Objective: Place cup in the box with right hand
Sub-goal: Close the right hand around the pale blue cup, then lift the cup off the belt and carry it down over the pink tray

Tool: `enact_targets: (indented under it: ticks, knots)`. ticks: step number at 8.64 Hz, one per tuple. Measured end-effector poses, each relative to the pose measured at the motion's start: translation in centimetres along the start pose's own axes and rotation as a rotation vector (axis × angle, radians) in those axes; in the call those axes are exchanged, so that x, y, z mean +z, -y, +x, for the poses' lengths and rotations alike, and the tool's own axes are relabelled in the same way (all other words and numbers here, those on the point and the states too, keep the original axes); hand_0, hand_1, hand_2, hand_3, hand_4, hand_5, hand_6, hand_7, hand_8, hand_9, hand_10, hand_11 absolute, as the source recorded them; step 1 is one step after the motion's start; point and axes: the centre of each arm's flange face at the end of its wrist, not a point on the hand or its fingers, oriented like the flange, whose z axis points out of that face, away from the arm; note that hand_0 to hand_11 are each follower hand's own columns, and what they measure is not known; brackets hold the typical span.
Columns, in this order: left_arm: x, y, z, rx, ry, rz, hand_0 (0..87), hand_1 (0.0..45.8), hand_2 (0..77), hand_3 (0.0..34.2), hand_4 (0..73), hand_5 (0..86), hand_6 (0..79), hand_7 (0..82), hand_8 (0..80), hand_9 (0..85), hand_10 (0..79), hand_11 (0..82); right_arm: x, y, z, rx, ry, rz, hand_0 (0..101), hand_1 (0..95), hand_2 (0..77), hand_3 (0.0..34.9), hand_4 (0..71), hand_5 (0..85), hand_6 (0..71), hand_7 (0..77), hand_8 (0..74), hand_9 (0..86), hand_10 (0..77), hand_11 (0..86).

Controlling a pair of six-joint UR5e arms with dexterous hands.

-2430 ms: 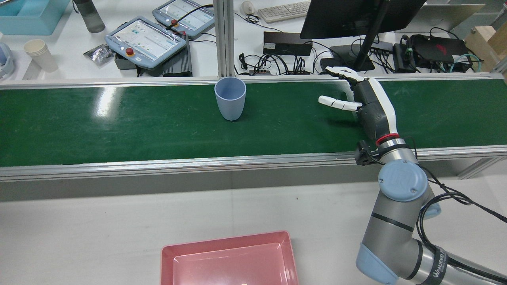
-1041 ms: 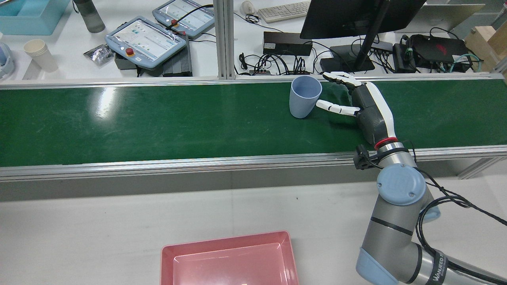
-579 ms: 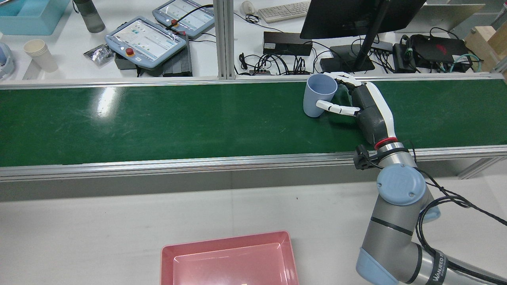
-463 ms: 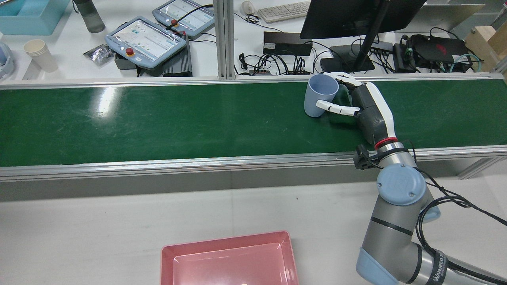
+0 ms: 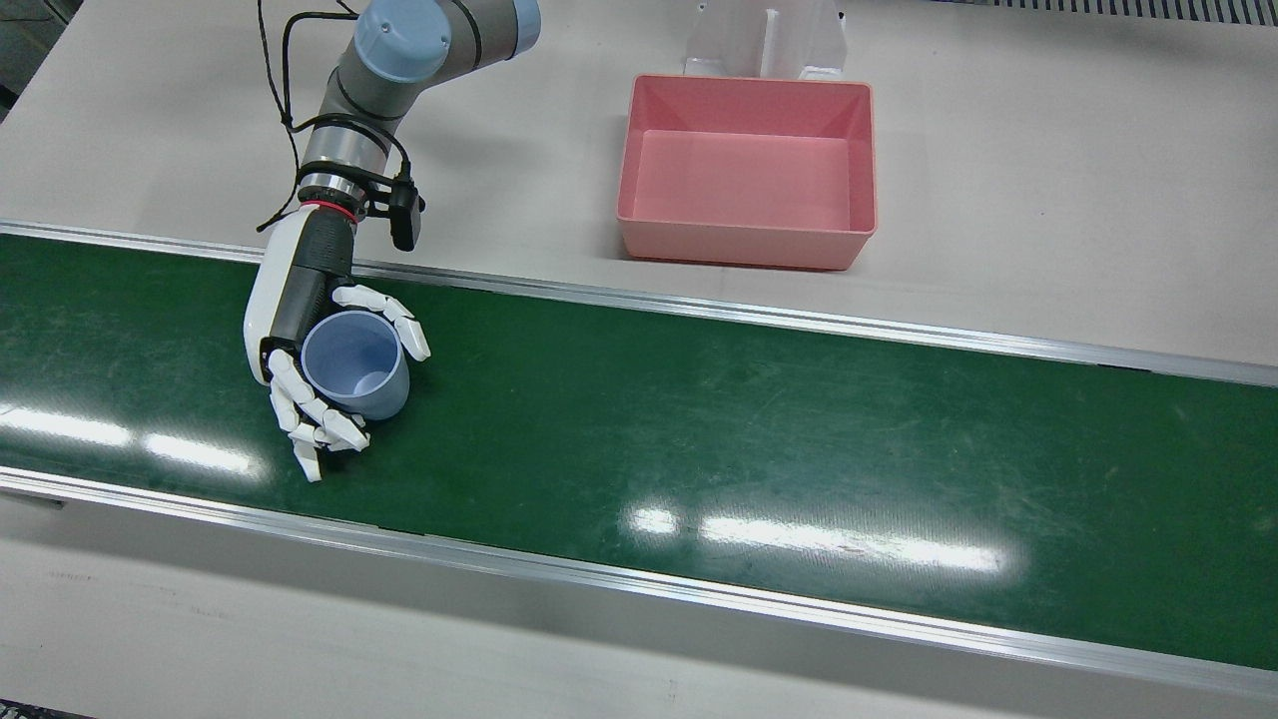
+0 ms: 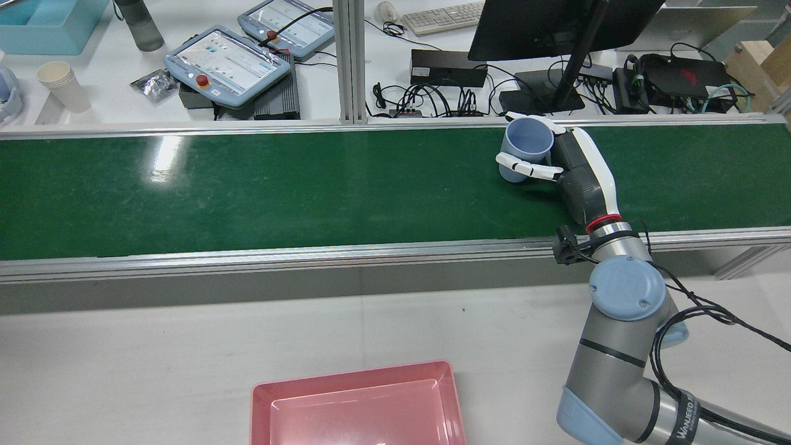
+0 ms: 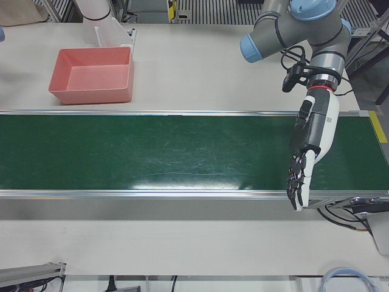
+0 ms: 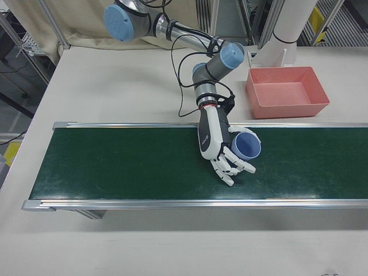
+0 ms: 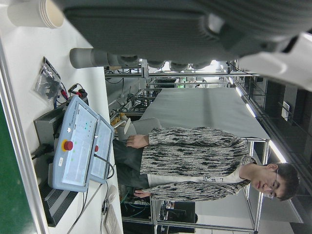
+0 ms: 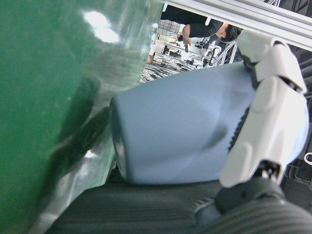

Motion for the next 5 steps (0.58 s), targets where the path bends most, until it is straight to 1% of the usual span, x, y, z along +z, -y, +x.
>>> enact_targets:
  ticks: [1, 2, 3, 4, 5]
  knots:
    - [0.0, 0.0, 0.0, 0.0, -0.001, 0.0, 0.0, 0.5, 1.1, 0.0, 1.1, 0.5, 0.5, 0.0, 0.0, 0.0, 0.0, 0.0, -0.2, 0.4, -0.2, -0.004, 0.003, 0.006, 46, 20.2, 28.9, 0.0, 19.6, 11.5, 30.0, 58.4, 32.2, 43.6, 18.0, 18.0]
    - [0.0, 0.0, 0.0, 0.001, -0.001, 0.0, 0.0, 0.5, 1.1, 0.0, 1.1, 0.5, 0.5, 0.0, 0.0, 0.0, 0.0, 0.0, -0.2, 0.5, -0.8, 0.001, 0.012, 0.006, 46, 16.9, 30.5, 0.0, 23.5, 11.5, 34.9, 62.7, 42.0, 52.9, 29.5, 28.4]
    - [0.0, 0.0, 0.0, 0.001, -0.001, -0.001, 0.0, 0.5, 1.1, 0.0, 1.1, 0.5, 0.5, 0.0, 0.0, 0.0, 0.0, 0.0, -0.4, -0.1, -2.1, 0.021, 0.025, -0.008, 44, 15.8, 31.6, 0.0, 25.1, 10.9, 36.5, 63.3, 47.5, 56.7, 38.2, 39.3]
    - [0.0, 0.0, 0.0, 0.001, 0.0, -0.001, 0.0, 0.5, 1.1, 0.0, 1.1, 0.0, 0.0, 0.0, 0.0, 0.0, 0.0, 0.0, -1.0, -1.4, -3.9, 0.052, 0.039, -0.035, 44, 15.8, 31.6, 0.0, 26.7, 9.8, 37.6, 63.8, 50.2, 57.8, 36.5, 51.3]
    - [0.0, -0.1, 0.1, 0.001, -0.001, -0.001, 0.0, 0.5, 1.1, 0.0, 1.1, 0.5, 0.0, 0.0, 0.0, 0.0, 0.0, 0.0, -2.1, -3.4, -5.7, 0.082, 0.05, -0.077, 44, 15.8, 31.6, 0.0, 28.9, 9.8, 38.2, 64.9, 51.3, 58.4, 37.1, 54.0]
